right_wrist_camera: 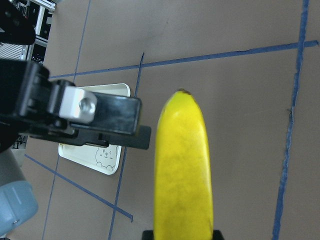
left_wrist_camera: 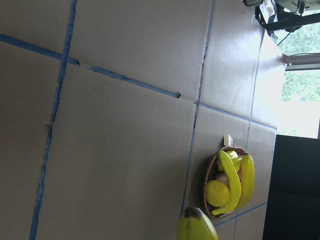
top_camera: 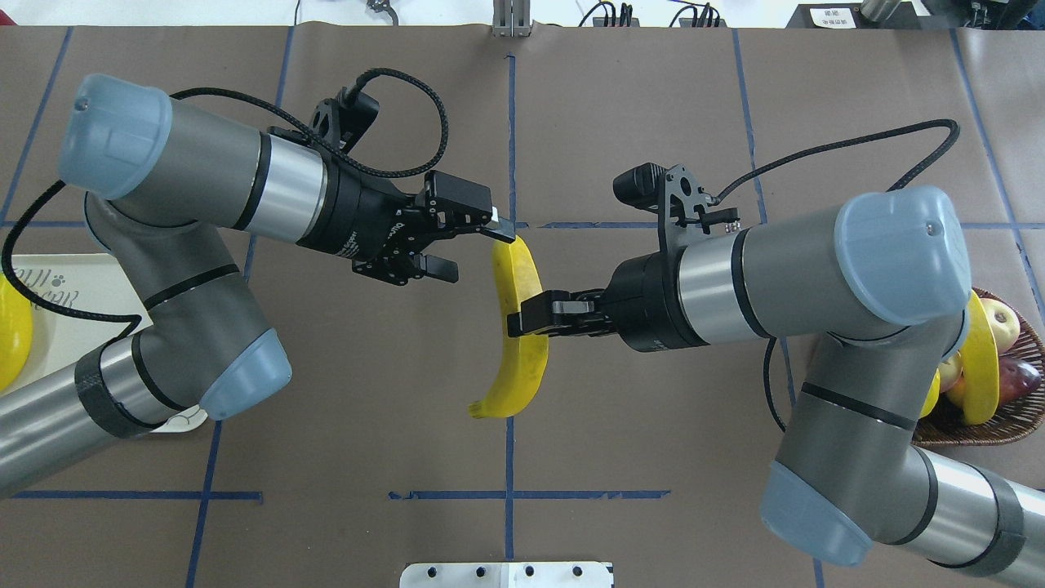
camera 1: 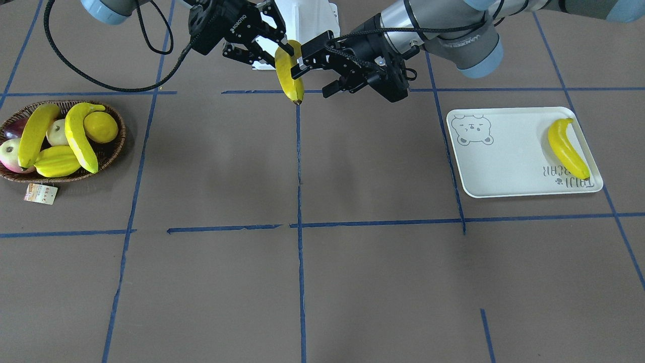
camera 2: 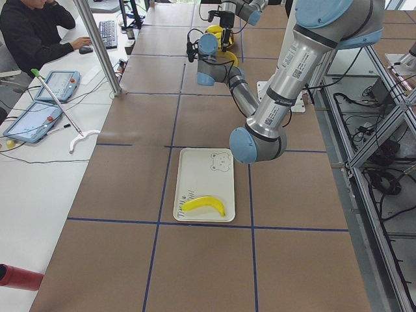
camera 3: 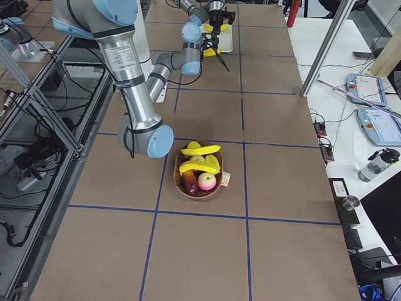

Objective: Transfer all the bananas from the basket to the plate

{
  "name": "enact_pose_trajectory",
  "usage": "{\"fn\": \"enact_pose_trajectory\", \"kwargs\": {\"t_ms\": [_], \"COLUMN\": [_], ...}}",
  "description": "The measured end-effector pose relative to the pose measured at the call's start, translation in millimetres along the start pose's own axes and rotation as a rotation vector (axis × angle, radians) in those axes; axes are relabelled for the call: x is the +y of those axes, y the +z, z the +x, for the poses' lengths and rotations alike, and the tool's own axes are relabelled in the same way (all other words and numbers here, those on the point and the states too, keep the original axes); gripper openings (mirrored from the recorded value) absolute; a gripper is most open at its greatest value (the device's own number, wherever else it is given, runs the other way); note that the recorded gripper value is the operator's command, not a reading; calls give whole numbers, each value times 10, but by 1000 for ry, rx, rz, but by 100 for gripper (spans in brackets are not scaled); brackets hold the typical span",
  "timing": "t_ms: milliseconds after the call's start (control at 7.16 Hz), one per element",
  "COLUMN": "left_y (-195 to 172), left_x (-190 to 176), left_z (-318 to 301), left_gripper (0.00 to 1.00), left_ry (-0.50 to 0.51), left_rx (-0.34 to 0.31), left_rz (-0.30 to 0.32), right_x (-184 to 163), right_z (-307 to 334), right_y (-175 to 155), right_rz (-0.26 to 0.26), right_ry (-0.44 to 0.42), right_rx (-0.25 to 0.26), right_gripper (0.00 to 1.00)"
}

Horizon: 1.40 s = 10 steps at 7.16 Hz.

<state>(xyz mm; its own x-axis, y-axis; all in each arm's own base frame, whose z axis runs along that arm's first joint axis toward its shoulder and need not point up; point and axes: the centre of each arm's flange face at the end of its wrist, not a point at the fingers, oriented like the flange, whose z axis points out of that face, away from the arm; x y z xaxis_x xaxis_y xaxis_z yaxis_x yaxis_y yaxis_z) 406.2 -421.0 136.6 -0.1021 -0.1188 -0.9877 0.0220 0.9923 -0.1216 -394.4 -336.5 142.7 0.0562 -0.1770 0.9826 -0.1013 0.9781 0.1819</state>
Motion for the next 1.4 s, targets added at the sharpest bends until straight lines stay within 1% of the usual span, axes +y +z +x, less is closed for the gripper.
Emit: {"fn": "enact_pose_trajectory", "kwargs": {"t_ms": [280, 559, 699, 839, 978, 1118, 1398], "left_y": [110, 168, 187, 203, 208, 198, 183], "left_x": [117, 183, 211, 236, 254, 264, 266], "left_z": [16, 52, 55, 54, 51, 42, 12], "left_gripper": [95, 93, 59, 10, 0, 0, 0], "left_ry": [3, 7, 10, 11, 17, 26, 35], "left_rx": [5, 12, 16, 17, 23, 32, 37], "left_rz": [-26, -41, -47, -53, -57, -60, -61], "right_x": [6, 11, 18, 25, 28, 30, 37], "right_z": [-13, -25, -30, -34, -36, -37, -80], "right_y": [-5, -7, -5, -3, -4, -2, -9], "right_rz": [3, 3, 1, 0, 0, -1, -2], "right_ry": [-1, -1, -2, -3, -3, -2, 6], "right_rx": [-11, -16, -17, -18, -19, -18, -28], "right_gripper": [2, 2, 2, 4, 64, 100, 100]}}
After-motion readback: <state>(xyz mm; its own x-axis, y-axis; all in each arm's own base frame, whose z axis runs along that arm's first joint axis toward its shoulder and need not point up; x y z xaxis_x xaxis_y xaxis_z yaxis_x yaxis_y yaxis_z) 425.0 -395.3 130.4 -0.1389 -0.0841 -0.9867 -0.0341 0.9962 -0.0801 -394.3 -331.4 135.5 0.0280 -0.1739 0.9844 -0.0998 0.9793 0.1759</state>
